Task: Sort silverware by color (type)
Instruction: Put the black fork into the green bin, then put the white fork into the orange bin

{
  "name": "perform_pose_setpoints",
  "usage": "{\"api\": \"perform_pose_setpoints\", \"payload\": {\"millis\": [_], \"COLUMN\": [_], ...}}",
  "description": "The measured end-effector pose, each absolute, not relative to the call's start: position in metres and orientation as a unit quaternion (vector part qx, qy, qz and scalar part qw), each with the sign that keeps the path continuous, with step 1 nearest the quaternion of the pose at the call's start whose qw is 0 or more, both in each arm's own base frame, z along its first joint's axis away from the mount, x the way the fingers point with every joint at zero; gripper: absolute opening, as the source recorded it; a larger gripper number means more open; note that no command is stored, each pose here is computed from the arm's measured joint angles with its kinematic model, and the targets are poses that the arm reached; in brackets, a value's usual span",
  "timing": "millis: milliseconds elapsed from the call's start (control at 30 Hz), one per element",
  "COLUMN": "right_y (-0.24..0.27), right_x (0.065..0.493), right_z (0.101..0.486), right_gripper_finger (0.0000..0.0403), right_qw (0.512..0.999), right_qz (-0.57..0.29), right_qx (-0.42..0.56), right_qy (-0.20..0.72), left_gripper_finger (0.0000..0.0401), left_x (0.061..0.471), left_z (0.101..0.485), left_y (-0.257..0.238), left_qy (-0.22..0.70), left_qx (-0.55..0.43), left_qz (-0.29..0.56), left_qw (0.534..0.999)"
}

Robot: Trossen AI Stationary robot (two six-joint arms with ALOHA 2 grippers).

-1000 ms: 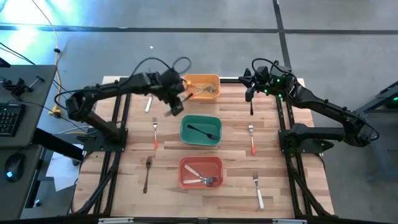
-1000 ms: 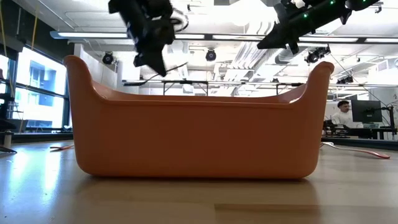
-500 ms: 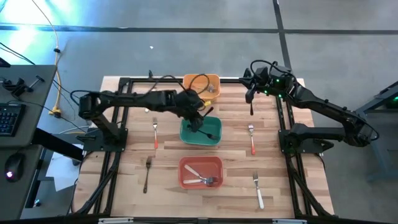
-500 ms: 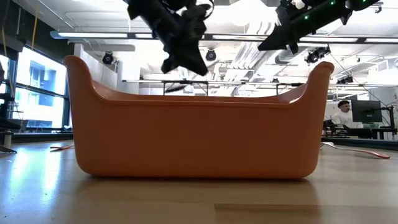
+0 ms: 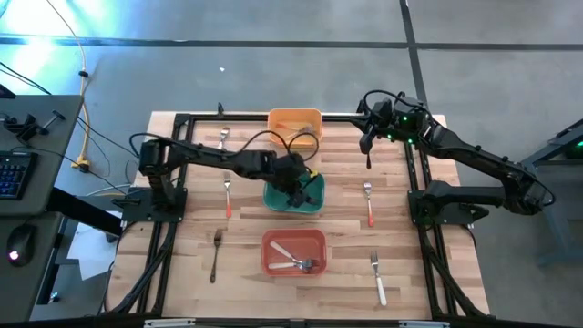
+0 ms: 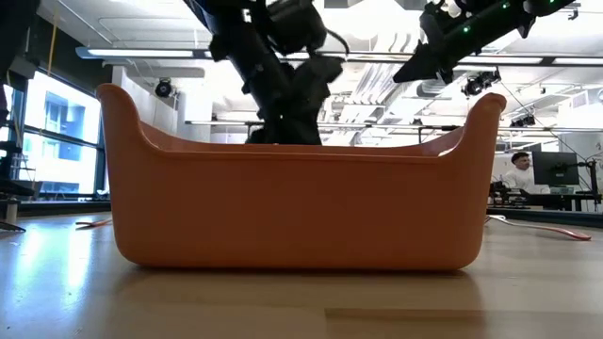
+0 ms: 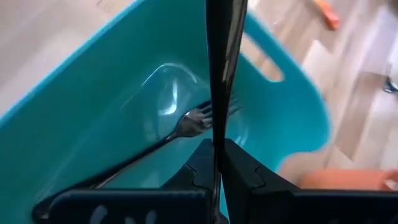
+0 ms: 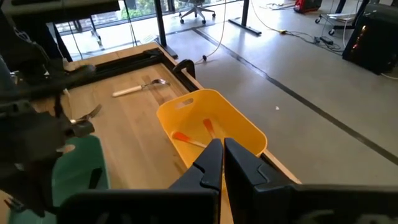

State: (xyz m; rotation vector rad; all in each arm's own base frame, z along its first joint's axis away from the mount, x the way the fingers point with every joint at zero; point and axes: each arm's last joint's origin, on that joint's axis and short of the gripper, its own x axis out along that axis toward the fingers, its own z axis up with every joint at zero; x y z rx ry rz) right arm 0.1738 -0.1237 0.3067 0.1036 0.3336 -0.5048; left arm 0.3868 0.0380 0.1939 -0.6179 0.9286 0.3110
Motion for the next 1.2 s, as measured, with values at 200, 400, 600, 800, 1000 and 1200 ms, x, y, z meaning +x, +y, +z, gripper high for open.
{"api": "perform_pose_setpoints", "payload": {"millis": [200, 400, 600, 800, 1000, 1200], "right_y": [-0.123, -0.123, -0.123, -0.123, -0.123, -0.123], "right_x": [0.173, 0.173, 0.173, 0.173, 0.173, 0.173], "right_z": [0.305, 0.304, 0.304, 0.304, 0.304, 0.303], "right_gripper_finger": [0.0, 0.0, 0.0, 0.0, 0.0, 0.0], "right_qw": [0.952, 0.952, 0.952, 0.951, 0.951, 0.95], "right_qz": [-0.246, -0.246, -0.246, -0.246, -0.246, -0.247], "right_qx": [0.046, 0.044, 0.043, 0.044, 0.045, 0.045], "right_qy": [0.177, 0.18, 0.18, 0.181, 0.183, 0.184], "left_gripper_finger": [0.0003, 0.0022, 0.0055, 0.0037, 0.0004, 0.0001], "left_x": [0.391, 0.392, 0.39, 0.389, 0.376, 0.365], "left_z": [0.175, 0.17, 0.181, 0.203, 0.232, 0.239], "left_y": [0.039, 0.04, 0.04, 0.039, 0.045, 0.049], "left_qy": [0.452, 0.454, 0.445, 0.426, 0.406, 0.369], "left_qx": [-0.318, -0.335, -0.328, -0.301, -0.266, -0.262], "left_qz": [0.175, 0.185, 0.17, 0.137, 0.116, 0.092], "left_qw": [0.815, 0.805, 0.816, 0.842, 0.866, 0.887]}}
